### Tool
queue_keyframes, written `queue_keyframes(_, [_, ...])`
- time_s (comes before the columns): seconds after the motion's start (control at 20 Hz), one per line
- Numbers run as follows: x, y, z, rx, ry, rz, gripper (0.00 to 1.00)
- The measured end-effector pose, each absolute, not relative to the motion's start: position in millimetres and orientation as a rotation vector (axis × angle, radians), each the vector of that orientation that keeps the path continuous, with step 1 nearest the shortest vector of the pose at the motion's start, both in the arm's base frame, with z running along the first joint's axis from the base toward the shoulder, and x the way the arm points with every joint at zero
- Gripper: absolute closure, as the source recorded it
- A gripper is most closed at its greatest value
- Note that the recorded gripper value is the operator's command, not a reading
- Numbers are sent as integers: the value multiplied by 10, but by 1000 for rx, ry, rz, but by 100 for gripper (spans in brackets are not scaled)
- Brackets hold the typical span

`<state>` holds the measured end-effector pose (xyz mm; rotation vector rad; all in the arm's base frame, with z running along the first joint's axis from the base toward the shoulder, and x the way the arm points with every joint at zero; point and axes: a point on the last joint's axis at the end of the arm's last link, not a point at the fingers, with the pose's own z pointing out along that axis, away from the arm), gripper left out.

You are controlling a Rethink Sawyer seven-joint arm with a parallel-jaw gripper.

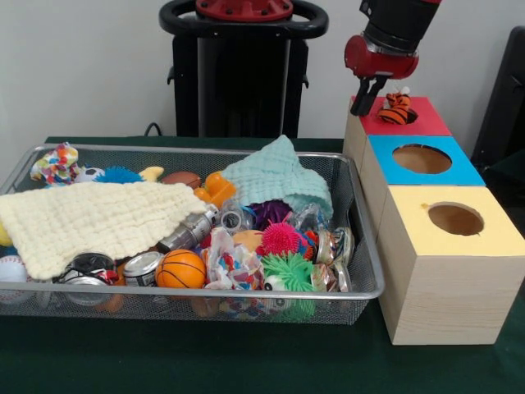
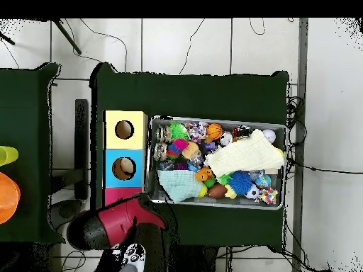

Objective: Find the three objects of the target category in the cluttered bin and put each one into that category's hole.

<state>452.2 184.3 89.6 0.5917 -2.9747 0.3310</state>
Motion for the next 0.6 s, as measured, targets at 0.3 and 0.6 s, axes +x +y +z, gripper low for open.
queue_keyframes(0.3, [4527, 1830, 898, 586, -2976, 329, 100])
queue_keyframes(0.6, [4593, 1680, 926, 531, -2988, 306, 100])
